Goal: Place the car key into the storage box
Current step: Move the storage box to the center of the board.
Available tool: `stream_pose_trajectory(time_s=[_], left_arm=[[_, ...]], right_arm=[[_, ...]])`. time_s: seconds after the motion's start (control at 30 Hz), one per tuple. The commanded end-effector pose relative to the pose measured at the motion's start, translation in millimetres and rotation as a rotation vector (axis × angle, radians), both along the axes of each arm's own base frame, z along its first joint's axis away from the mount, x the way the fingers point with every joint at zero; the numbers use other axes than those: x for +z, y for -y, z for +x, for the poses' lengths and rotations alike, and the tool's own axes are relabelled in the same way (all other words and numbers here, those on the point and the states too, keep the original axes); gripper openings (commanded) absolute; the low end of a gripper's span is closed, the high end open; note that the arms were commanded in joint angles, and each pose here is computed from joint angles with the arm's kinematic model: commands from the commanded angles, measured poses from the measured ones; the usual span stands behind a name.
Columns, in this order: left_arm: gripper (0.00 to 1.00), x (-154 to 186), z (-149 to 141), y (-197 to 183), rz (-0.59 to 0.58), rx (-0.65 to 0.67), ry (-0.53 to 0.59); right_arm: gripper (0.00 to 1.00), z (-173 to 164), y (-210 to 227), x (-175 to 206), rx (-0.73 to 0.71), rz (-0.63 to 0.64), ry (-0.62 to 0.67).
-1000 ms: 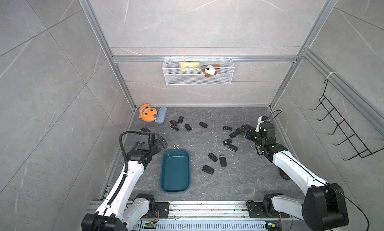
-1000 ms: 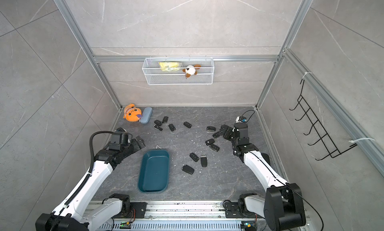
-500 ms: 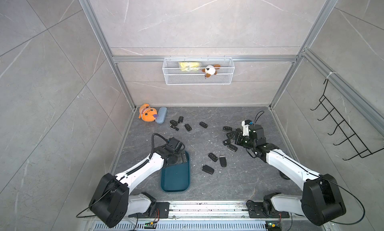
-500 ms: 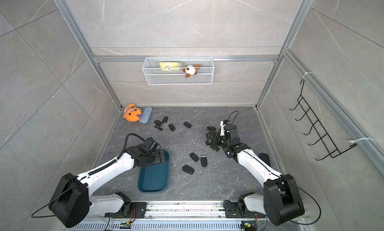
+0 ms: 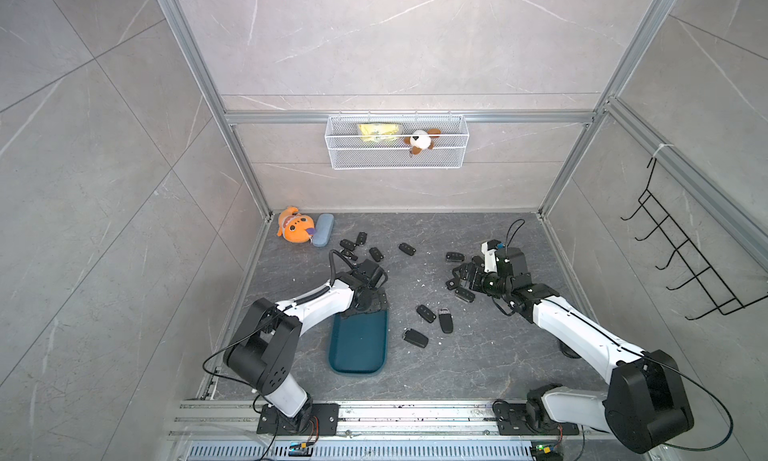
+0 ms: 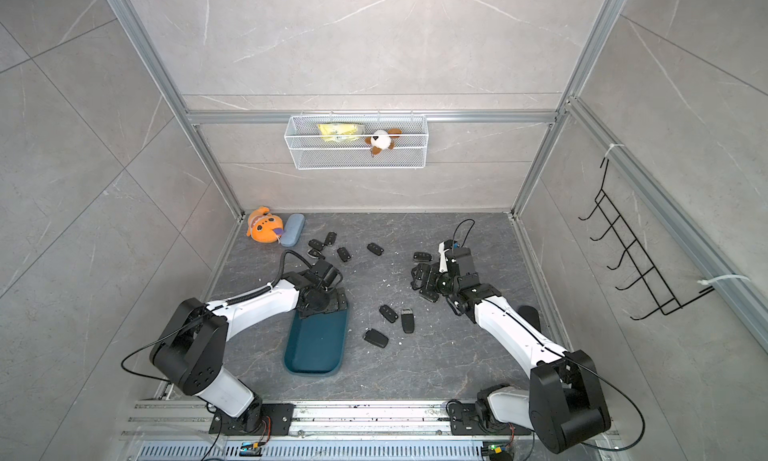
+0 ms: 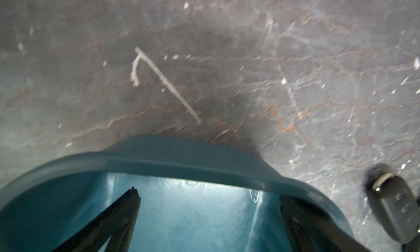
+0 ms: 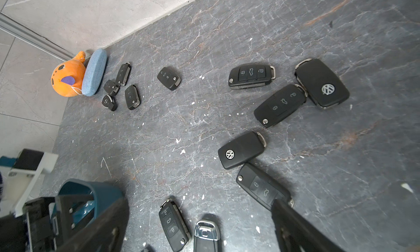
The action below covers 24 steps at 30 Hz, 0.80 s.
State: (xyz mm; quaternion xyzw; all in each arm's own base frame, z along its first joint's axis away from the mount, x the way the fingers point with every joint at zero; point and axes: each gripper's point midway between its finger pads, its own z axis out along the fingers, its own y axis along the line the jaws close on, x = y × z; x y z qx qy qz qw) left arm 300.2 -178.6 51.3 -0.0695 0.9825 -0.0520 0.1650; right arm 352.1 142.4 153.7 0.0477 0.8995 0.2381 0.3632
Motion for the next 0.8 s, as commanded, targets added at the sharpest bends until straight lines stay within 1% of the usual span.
stream_pose_trajectory(time_s=[0.0, 0.23, 0.53, 0.6, 0.77], left_arm=[[1.0, 3.9, 16.3, 15.5, -0.018, -0.043, 0.021], [1.0, 5.5, 40.6, 28.8, -0.002, -0.064, 0.034], [1.0, 6.6, 75.6, 36.0, -0.026, 0.006, 0.048], [1.0, 10.4, 79.2, 40.8, -0.039, -0.01, 0.053], [1.0, 17.9, 73.2, 42.4, -0.074, -0.01, 0.054]], right_arm=[[1.0, -2.2, 0.7, 14.6, 0.003, -0.014, 0.03], [1.0, -7.0, -1.1, 12.1, 0.01, -0.022, 0.017], [1.0, -13.8, -13.6, -1.4, 0.035, -0.043, -0.019], [1.0, -16.1, -17.1, -5.9, 0.039, -0.062, -0.035], [1.0, -27.7, -25.0, -22.6, 0.058, -0.135, -0.087]])
